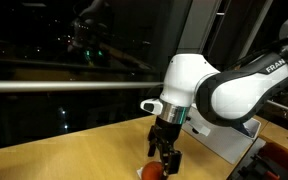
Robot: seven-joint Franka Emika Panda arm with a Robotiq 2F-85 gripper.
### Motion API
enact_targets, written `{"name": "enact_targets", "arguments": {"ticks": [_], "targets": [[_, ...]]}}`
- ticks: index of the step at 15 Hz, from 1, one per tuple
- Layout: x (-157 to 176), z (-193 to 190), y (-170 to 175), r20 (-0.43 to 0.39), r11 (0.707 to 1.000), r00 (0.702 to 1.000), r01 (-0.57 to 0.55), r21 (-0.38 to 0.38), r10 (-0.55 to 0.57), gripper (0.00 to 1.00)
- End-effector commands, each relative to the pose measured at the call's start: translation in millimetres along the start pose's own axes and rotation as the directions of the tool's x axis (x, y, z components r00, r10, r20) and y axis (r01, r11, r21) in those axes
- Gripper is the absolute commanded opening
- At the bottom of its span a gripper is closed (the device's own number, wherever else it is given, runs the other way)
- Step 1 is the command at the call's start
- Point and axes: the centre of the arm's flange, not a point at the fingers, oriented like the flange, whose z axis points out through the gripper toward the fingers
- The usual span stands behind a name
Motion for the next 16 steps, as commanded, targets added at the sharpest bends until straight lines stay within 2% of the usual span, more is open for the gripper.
{"name": "enact_targets", "arguments": {"ticks": [1, 3, 8, 12, 14, 15, 16], "targets": [[-1.4, -0.7, 9.5, -0.011, 0.998, 1.000, 0.019, 0.058, -0.019, 0.74], [-13.5, 6.8, 22.8, -0.011, 0.998, 0.999, 0.031, 0.057, -0.031, 0.69], [-41.9, 25.9, 46.4, -0.019, 0.995, 0.999, 0.050, 0.091, -0.048, 0.30], [-58.3, 22.6, 51.9, -0.032, 0.994, 0.998, 0.048, 0.096, -0.045, 0.02], [-69.2, 16.0, 53.4, -0.036, 0.995, 0.999, 0.035, 0.089, -0.032, 0.00], [-79.1, 8.2, 55.1, -0.037, 0.997, 0.999, 0.022, 0.080, -0.019, 0.03], [-94.2, -4.8, 58.8, -0.037, 0.998, 0.999, 0.000, 0.061, 0.002, 0.01]]}}
